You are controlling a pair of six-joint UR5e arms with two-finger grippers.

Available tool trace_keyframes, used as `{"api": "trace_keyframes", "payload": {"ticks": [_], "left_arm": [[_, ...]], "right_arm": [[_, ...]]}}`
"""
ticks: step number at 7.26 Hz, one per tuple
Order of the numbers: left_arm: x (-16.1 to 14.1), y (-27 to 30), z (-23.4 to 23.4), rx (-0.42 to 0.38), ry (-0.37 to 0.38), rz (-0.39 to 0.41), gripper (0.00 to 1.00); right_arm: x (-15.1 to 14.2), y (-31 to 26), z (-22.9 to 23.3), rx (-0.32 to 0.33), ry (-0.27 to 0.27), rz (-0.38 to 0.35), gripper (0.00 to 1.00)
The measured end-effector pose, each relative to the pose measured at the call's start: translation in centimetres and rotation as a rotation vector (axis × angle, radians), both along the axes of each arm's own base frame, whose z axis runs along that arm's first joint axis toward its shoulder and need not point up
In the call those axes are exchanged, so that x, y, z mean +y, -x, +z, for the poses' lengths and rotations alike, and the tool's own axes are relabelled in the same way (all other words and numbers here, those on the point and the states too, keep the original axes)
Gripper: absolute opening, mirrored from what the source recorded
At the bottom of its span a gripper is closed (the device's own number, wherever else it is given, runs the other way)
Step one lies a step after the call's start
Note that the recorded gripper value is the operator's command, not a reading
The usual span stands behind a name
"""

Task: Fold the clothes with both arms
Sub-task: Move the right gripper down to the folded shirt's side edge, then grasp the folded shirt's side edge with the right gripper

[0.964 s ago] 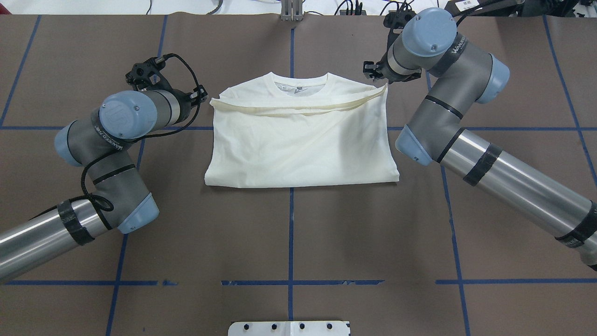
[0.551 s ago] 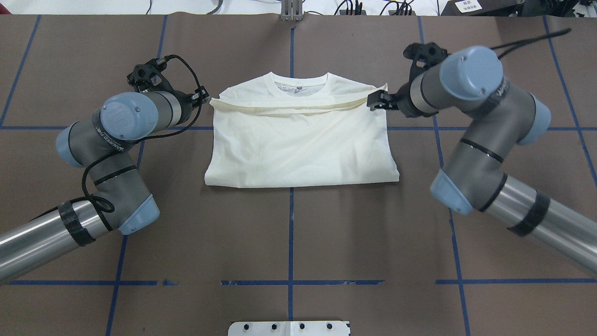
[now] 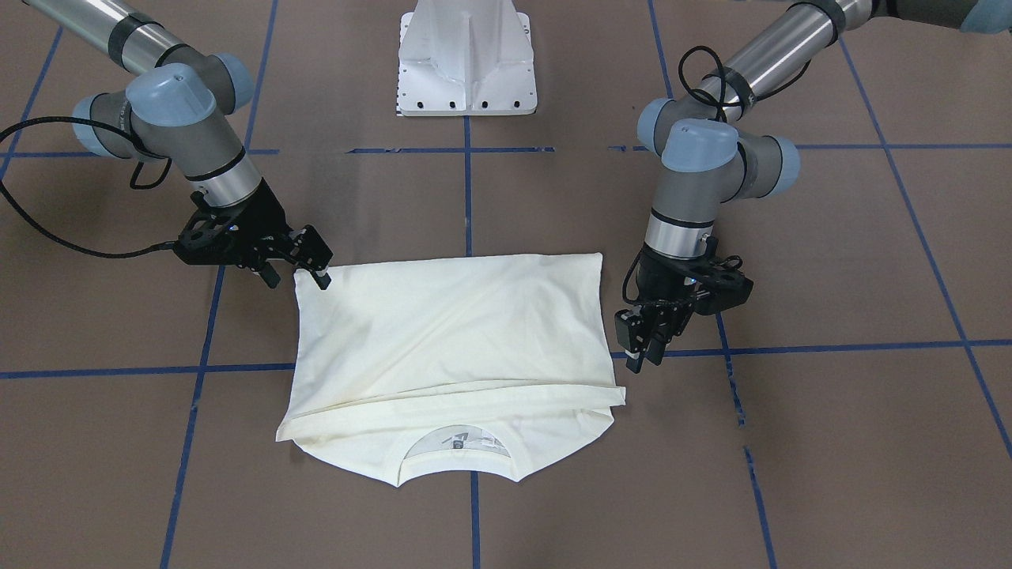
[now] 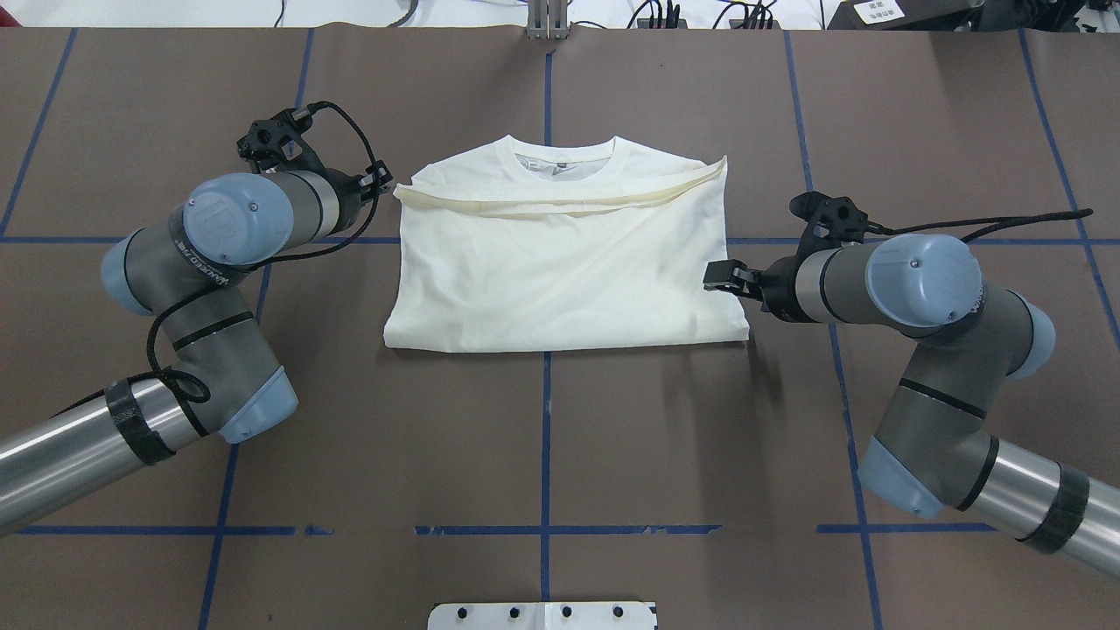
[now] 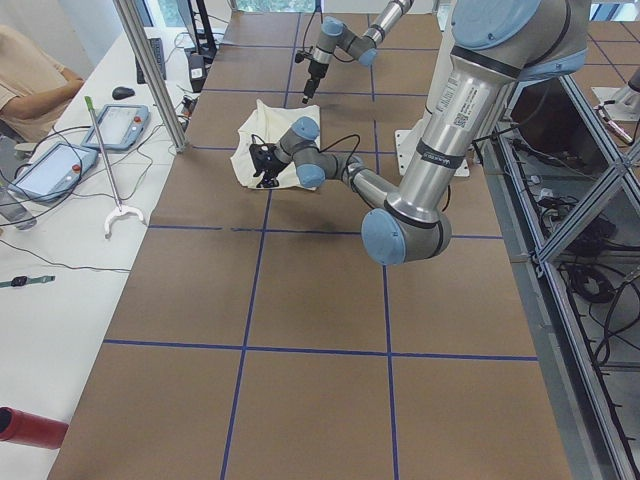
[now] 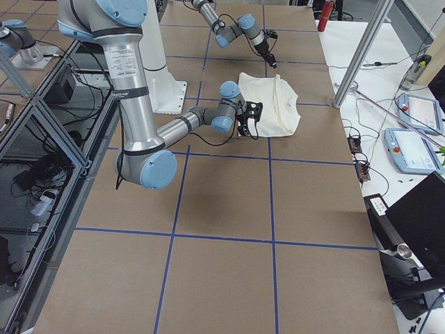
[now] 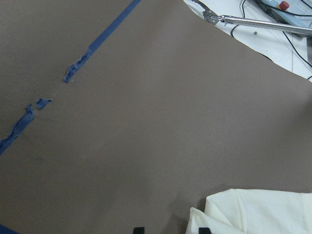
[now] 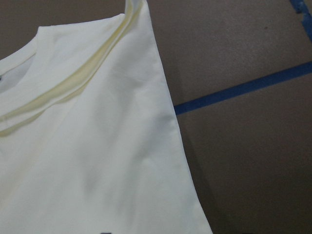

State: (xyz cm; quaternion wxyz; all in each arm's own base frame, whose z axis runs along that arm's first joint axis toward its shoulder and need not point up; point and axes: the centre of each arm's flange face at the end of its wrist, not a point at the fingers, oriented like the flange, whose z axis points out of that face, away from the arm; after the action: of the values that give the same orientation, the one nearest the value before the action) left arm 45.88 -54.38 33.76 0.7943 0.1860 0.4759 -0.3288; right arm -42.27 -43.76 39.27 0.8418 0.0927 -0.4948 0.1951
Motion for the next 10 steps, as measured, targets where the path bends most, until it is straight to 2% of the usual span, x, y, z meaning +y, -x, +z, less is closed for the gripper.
{"api": "trace_keyframes", "payload": {"ticks": [2,5,6,7,10], "left_arm": [[0.4,0.4,-1.1,0.020,-0.013,-0.001,0.48],[0.6,0.2,-1.6,0.017,-0.028,-0.014,0.48],[0.6,0.2,-1.6,0.016,-0.029,-0.015,0.48],[0.7,0.2,-1.5,0.014,-0.029,-0.015,0.48],[1.1,-0.3,-1.2,0.008,-0.029,-0.012,0.48]], "right_arm": [[1.1,-0.3,1.6,0.005,0.046,0.013,0.77],[2.2,1.0,1.2,-0.015,0.077,0.011,0.73],[2.8,1.7,1.0,-0.018,0.082,0.006,0.51],[3.2,2.2,1.0,-0.018,0.083,0.001,0.01],[3.7,2.0,0.6,-0.026,0.076,-0.014,0.00]]}}
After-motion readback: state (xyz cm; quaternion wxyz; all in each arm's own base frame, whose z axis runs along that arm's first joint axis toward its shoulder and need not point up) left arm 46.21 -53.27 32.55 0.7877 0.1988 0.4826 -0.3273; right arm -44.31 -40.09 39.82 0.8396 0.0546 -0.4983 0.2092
